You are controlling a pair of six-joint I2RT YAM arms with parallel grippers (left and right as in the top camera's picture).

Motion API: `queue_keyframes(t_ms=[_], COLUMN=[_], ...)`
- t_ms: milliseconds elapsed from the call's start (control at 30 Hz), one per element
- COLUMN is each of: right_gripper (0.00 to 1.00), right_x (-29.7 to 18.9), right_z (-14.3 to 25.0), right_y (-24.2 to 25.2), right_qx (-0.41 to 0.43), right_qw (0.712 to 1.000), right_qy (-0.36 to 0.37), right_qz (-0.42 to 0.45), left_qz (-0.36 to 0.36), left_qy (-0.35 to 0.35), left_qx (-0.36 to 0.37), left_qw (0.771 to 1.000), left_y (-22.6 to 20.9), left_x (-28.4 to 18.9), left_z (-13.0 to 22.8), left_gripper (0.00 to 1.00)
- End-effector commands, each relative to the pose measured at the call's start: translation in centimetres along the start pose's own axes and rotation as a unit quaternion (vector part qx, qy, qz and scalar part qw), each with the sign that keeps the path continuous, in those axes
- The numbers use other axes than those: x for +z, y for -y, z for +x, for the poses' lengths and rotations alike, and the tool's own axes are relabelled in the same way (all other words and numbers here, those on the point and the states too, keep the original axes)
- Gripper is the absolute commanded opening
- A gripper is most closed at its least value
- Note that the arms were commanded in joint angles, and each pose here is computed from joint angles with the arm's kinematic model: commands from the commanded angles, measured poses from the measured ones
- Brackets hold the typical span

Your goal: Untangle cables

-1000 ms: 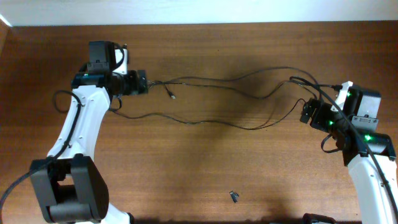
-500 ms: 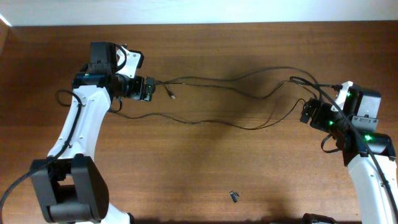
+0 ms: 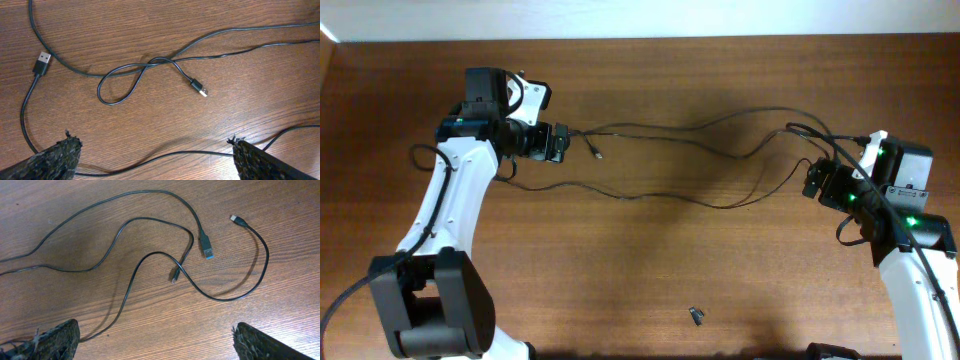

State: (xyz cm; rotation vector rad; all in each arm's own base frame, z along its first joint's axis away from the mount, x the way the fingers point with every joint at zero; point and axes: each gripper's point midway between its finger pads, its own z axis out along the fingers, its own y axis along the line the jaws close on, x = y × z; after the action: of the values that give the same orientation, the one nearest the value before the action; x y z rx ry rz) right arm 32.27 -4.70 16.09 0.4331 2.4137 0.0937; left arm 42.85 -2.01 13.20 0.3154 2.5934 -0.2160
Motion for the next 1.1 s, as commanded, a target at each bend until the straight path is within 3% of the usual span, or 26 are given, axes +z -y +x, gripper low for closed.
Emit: queue_keyframes(t_ms=[0,467,700,800,900,1067], right_gripper=[0.99,0.99,0.99,0.99,0.99,0.99], right_x=[-0.3,-0.3,-0.3,-0.3,-0.3,-0.3], right_z=[-0.6,-0.6,-0.6,-0.6,-0.6,-0.6], right_y=[-0.2,-0.2,-0.2,-0.2,-0.2,-0.2], right_qx=[-0.004,-0.004,-0.004,-0.004,-0.004,-0.004], right_qw=[1.000,1.000,1.000,1.000,1.000,1.000], right_qy=[0.008,0.008,0.008,0.008,0.008,0.008], right_qz=[-0.004,-0.004,-0.004,-0.004,-0.004,-0.004], left_qz=[0.009,-0.029,-0.042,-0.070,-0.095,-0.139], left_qy=[0.001,-0.012,0.042,0.114,0.223,0.417], left_qx=[0.009,0.010,0.022,0.041,0.064,0.104], left_qw=[1.000,0.999,0.998,0.990,0.968,0.892], left_y=[0.2,-1.2,-0.3,0.1,1.0,2.8], left_x=[0.1,0.4,-4.2,-6.1,-8.2,-13.9], left_z=[-0.1,0.4,-1.0,0.1,1.4,2.9], left_gripper=[0.99,0.99,0.99,0.99,0.99,0.99])
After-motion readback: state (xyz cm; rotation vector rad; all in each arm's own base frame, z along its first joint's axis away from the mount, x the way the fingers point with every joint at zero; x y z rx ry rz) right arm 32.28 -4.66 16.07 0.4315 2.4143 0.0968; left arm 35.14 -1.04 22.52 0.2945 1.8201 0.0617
